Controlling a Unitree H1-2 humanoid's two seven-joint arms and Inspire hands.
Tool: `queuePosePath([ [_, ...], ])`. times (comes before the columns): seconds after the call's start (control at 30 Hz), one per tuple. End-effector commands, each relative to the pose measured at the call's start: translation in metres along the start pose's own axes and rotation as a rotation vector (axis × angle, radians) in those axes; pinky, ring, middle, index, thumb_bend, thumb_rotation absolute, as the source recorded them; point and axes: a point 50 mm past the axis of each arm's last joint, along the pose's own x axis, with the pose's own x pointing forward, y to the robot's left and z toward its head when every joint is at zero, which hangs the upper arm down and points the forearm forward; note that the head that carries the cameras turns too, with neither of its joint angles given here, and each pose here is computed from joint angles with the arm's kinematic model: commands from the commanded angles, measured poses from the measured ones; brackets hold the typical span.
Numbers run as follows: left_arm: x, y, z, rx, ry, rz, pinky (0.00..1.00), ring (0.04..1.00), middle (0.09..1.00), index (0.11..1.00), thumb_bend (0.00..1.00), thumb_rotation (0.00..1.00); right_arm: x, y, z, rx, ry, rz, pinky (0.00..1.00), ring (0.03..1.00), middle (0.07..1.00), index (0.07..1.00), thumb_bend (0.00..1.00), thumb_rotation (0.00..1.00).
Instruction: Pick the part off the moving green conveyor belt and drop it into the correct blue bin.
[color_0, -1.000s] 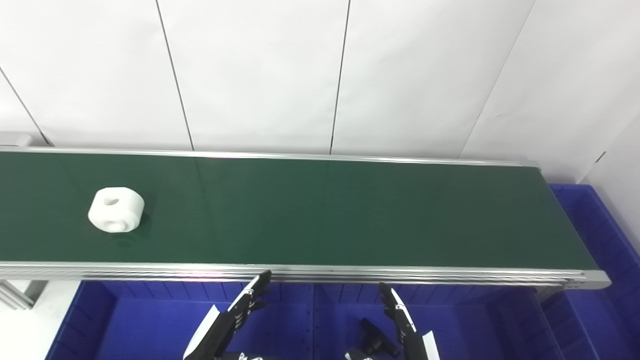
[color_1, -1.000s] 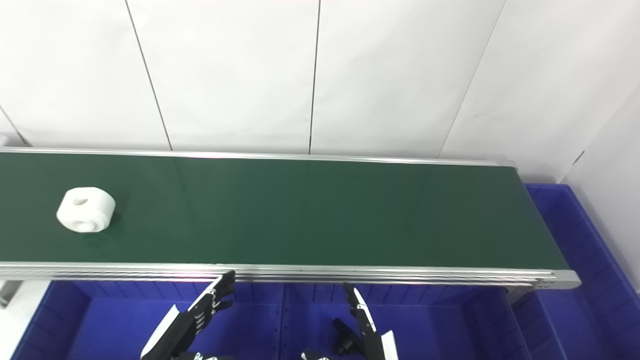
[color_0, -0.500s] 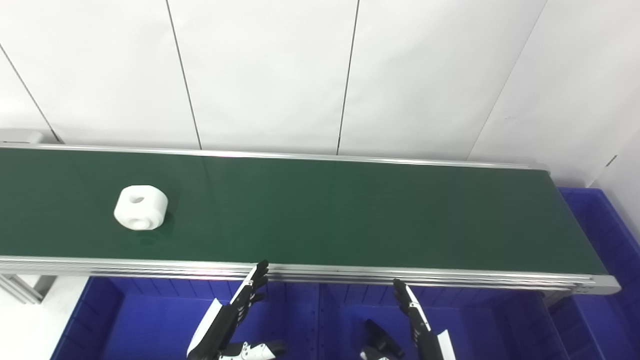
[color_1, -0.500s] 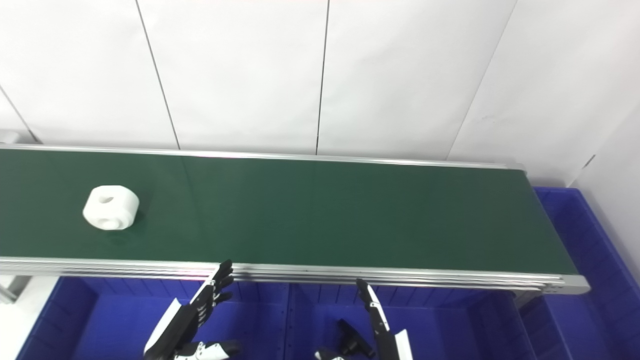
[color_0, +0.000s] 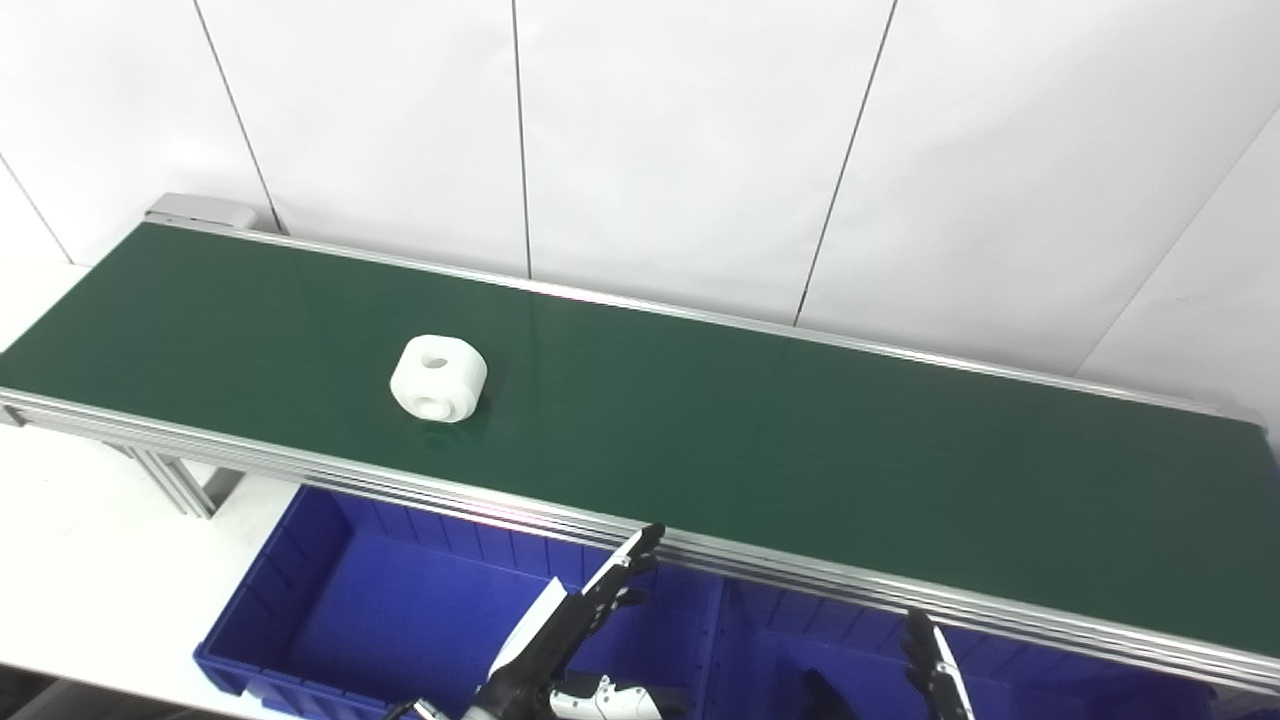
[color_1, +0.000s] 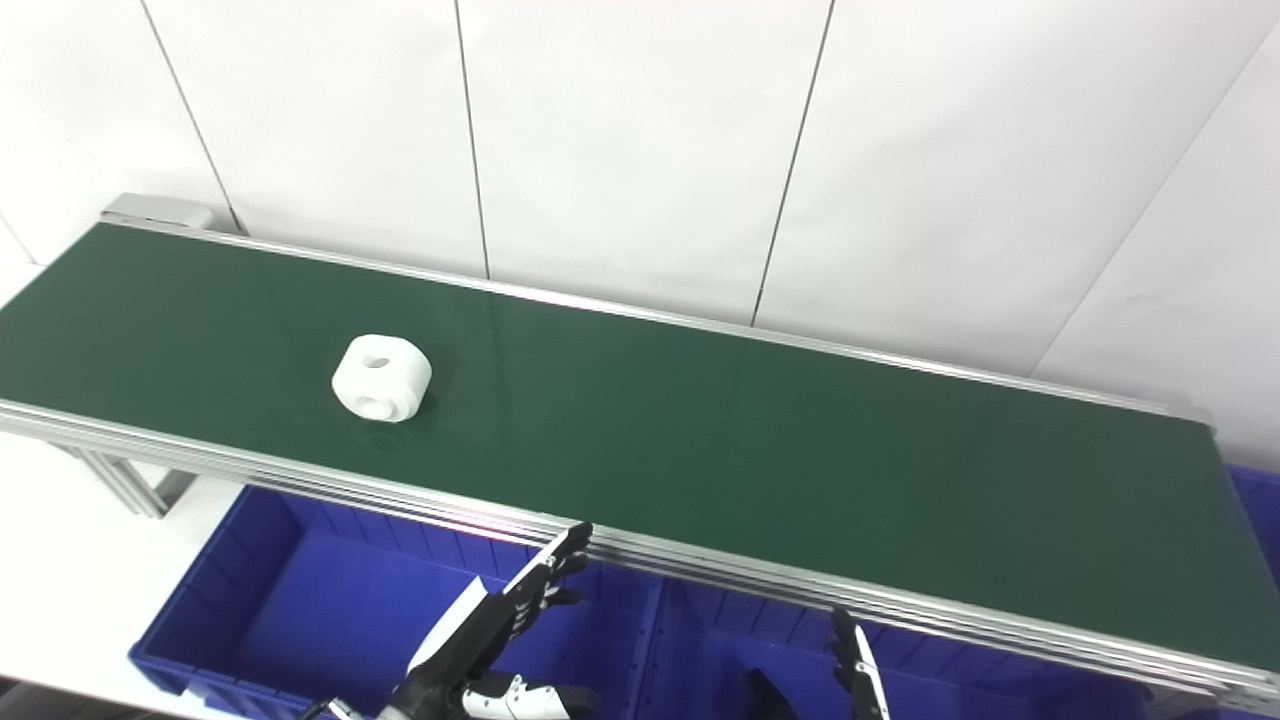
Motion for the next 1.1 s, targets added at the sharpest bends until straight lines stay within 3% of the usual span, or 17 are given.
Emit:
queuePosePath([
  [0.0, 0.006, 0.0, 0.009, 0.003, -0.07, 0.025, 0.86, 0.95, 0.988, 0.97, 0.73, 0.49, 0.003, 0.001, 0.006, 0.018, -0.072, -0.003, 0.92, 0.932, 0.95, 0.955, 0.83, 0.57],
  [0.23, 0.008, 0.004, 0.007, 0.021, -0.096, 0.042, 0.84, 0.937, 0.978, 0.961, 0.75, 0.47, 0.007, 0.004, 0.002, 0.014, -0.061, -0.002, 0.93, 0.933, 0.951, 0.949, 0.85, 0.58],
  [0.47, 0.014, 0.023, 0.03, 0.001, -0.185, 0.071, 0.88, 0.953, 0.985, 0.957, 0.76, 0.49, 0.011, 0.006, -0.002, 0.01, -0.053, -0.012, 0.91, 0.922, 0.937, 0.94, 0.89, 0.58],
  [0.57, 0.021, 0.046, 0.05, 0.062, -0.262, 0.075, 0.87, 0.951, 0.984, 0.967, 0.76, 0.52, 0.014, 0.008, -0.004, 0.014, -0.053, -0.015, 0.91, 0.924, 0.934, 0.939, 0.89, 0.57],
  [0.73, 0.034, 0.091, 0.083, 0.185, -0.324, 0.079, 0.92, 0.985, 0.999, 0.996, 0.74, 0.59, 0.019, 0.011, -0.005, 0.007, -0.059, -0.022, 0.88, 0.918, 0.94, 0.933, 0.89, 0.57],
  [0.93, 0.057, 0.148, 0.124, 0.356, -0.328, 0.07, 0.91, 0.968, 1.0, 0.998, 0.7, 0.57, 0.024, 0.016, -0.005, 0.023, -0.064, -0.012, 0.89, 0.92, 0.939, 0.932, 0.89, 0.55],
  [1.07, 0.075, 0.181, 0.143, 0.443, -0.283, 0.067, 0.9, 0.99, 1.0, 0.992, 0.72, 0.51, 0.025, 0.018, -0.005, 0.032, -0.061, -0.014, 0.88, 0.91, 0.926, 0.926, 0.91, 0.55],
])
